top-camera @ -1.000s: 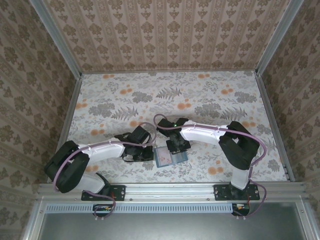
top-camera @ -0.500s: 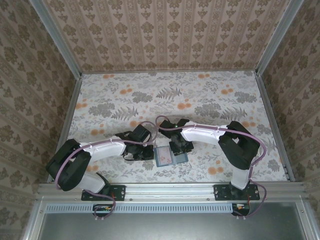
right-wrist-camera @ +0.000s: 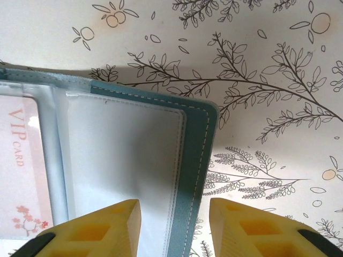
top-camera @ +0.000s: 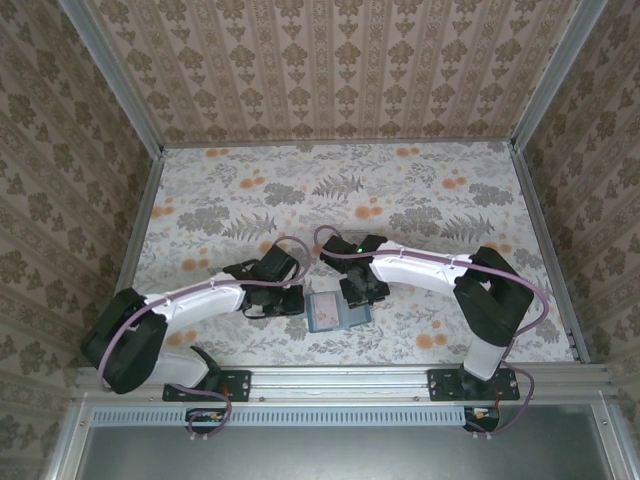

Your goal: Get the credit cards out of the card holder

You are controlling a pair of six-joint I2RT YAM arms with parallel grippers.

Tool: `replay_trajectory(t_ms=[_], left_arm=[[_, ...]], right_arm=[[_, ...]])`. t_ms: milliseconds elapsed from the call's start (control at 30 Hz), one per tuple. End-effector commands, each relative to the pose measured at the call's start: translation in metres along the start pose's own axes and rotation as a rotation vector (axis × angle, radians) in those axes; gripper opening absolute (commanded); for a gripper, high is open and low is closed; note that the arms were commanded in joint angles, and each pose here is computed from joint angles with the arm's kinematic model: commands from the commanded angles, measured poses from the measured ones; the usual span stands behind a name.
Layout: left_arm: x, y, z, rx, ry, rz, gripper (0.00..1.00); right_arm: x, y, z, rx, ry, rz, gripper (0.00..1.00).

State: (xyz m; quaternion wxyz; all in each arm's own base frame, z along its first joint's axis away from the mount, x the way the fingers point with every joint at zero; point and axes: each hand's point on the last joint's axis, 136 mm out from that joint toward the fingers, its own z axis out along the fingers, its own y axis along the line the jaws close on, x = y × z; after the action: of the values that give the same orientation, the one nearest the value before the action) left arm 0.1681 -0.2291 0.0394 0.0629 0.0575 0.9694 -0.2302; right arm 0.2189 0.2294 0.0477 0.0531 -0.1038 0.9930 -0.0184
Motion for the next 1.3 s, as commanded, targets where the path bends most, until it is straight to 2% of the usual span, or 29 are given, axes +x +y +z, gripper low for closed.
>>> replay_trajectory(t_ms=[0, 267, 567, 933, 1267], left_arm=[[-0.01, -0.006, -0.014, 0.008, -0.044, -0.015, 0.1], [-0.019, -0.017, -0.02, 0.039, -0.077, -0.016, 0.1], [-0.018, -0.016, -0.003, 0.046, -0.057, -0.027, 0.11], [-0.007, 0.002, 0.021, -0.005, -0.002, -0.029, 0.11], [0.005, 0.016, 0.034, -0.032, 0.033, -0.04, 0.11]], right_arm=[[-0.001, -0.001, -0.015, -0.019, -0.006, -0.011, 0.4], [-0.006, 0.01, -0.028, -0.082, -0.028, -0.016, 0.4], [-0.007, 0.028, -0.035, -0.19, -0.03, 0.0, 0.4], [-0.005, 0.049, -0.03, -0.302, -0.004, 0.03, 0.39], [-0.003, 0.058, -0.022, -0.337, 0.026, 0.035, 0.38]])
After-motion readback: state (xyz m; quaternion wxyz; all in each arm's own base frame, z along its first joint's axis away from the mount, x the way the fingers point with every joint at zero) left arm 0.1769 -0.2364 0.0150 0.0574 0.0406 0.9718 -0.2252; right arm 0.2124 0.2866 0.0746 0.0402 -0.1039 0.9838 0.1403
